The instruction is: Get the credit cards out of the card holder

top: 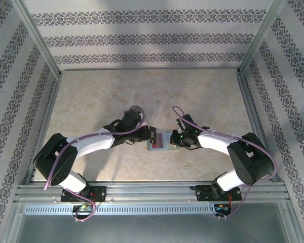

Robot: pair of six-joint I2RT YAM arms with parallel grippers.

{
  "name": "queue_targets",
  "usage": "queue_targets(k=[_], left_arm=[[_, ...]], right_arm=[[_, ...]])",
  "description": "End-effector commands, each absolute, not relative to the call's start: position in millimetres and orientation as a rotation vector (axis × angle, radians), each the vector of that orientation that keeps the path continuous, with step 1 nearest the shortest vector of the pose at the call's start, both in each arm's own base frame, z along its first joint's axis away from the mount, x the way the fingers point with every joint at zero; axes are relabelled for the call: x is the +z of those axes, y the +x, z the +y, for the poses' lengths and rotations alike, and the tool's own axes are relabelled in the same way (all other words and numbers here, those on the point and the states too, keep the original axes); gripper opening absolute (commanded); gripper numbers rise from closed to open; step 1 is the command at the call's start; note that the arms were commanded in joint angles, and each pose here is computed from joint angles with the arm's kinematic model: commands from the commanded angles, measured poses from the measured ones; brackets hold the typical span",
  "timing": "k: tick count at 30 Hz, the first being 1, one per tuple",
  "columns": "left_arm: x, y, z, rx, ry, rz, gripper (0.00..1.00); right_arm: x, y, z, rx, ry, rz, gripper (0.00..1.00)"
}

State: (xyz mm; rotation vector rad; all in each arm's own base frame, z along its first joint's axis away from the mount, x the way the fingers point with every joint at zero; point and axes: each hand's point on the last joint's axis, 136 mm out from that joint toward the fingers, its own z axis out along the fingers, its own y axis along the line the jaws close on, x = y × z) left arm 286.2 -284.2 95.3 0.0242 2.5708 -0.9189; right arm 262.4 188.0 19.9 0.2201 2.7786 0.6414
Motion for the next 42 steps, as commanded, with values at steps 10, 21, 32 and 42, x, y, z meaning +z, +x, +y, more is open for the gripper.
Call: queue_targets(k=[10,21,32,42], left_arm=[[171,314,-242,-0.377,0.593,2.431,0.00],[180,352,-212,0.047,1.151,2.308,0.00],[171,392,-188,0.038,1.390,2.196,0.00],[152,397,-182,-0.024,1.492,2.186,0.00]], right_arm=[[74,253,156,0.527,0.164,2.654,0.26],[108,253,135,0.500,0.141,2.544,0.52],[123,250,113,0.451,0.200,2.461,0.98],[136,247,89,0.351,0.271,2.376,0.98]])
